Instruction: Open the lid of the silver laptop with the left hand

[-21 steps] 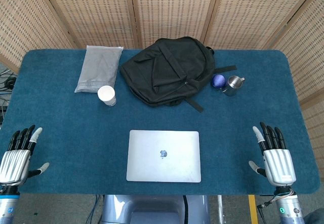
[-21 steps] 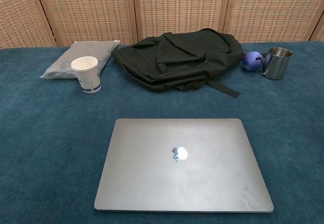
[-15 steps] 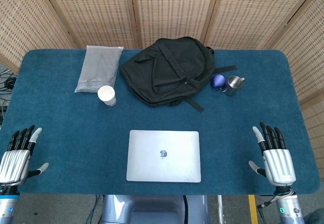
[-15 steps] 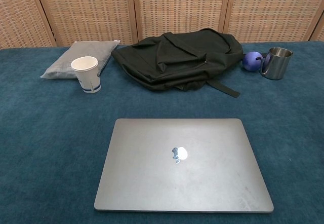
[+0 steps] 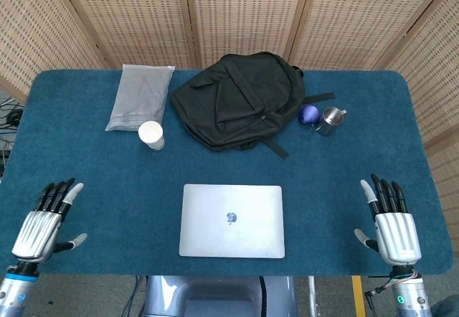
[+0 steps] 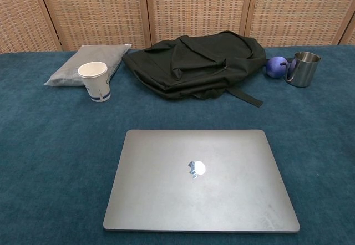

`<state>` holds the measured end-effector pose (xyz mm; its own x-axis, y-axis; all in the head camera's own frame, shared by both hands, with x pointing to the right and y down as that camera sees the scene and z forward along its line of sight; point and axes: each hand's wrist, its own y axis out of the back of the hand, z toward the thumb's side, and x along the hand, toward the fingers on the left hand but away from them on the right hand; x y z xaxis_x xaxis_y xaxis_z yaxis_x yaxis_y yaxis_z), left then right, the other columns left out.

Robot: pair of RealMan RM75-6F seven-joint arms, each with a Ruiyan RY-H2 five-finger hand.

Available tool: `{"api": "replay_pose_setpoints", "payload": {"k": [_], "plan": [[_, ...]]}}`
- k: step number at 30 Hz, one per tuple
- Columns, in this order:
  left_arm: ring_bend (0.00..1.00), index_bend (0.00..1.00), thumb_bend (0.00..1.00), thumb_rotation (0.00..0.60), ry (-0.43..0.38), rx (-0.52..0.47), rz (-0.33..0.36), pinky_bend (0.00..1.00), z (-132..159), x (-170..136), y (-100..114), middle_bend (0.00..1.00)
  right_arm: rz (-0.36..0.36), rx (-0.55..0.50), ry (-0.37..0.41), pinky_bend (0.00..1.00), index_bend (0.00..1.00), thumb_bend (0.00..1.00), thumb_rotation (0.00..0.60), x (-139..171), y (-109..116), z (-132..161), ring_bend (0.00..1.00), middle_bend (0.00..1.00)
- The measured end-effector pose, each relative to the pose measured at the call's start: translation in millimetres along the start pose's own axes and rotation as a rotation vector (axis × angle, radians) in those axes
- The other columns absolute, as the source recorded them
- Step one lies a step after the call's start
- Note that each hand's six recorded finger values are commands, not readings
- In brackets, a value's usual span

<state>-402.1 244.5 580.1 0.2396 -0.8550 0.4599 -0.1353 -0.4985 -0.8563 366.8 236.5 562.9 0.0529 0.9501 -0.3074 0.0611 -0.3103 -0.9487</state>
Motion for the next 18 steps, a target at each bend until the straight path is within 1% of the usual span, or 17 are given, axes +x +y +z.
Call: {"api": "replay_pose_setpoints", "payload": {"k": [1, 4, 7, 8, 9, 11, 14, 18], "plan": [[0.00, 0.00, 0.00, 0.600, -0.043, -0.006, -0.007, 0.00, 7, 2, -2, 0.00, -0.001, 0.003, 0.000, 0.00, 0.00, 0.00, 0.600, 0, 0, 0, 0.00, 0.00], [0.00, 0.00, 0.00, 0.600, -0.210, 0.008, -0.030, 0.00, 35, 10, -11, 0.00, 0.004, 0.007, 0.000, 0.00, 0.00, 0.00, 0.600, 0, -1, -1, 0.00, 0.00], [0.00, 0.00, 0.00, 0.600, -0.409, 0.036, -0.057, 0.00, 71, 24, -25, 0.00, 0.008, 0.000, -0.003, 0.00, 0.00, 0.00, 0.600, 0, -1, -2, 0.00, 0.00], [0.00, 0.00, 0.01, 0.600, -0.460, 0.043, -0.066, 0.00, 81, 27, -30, 0.00, 0.008, -0.003, -0.003, 0.00, 0.00, 0.00, 0.600, -1, 0, -2, 0.00, 0.00], [0.00, 0.00, 0.02, 0.600, -0.507, 0.047, -0.075, 0.00, 90, 30, -34, 0.00, 0.007, -0.005, -0.002, 0.00, 0.00, 0.00, 0.600, -1, 0, -2, 0.00, 0.00], [0.00, 0.00, 0.09, 0.600, -0.596, 0.050, -0.102, 0.00, 110, 36, -45, 0.00, 0.005, -0.009, 0.000, 0.00, 0.00, 0.00, 0.600, -1, 1, -2, 0.00, 0.00], [0.00, 0.00, 0.17, 0.600, -0.702, 0.063, -0.131, 0.00, 134, 41, -60, 0.00, 0.005, -0.018, 0.002, 0.00, 0.00, 0.00, 0.600, -2, 2, -2, 0.00, 0.00], [0.00, 0.00, 0.18, 0.600, -0.801, 0.072, -0.163, 0.00, 161, 47, -79, 0.00, 0.008, -0.028, 0.000, 0.00, 0.00, 0.00, 0.600, -3, 3, -4, 0.00, 0.00]]}}
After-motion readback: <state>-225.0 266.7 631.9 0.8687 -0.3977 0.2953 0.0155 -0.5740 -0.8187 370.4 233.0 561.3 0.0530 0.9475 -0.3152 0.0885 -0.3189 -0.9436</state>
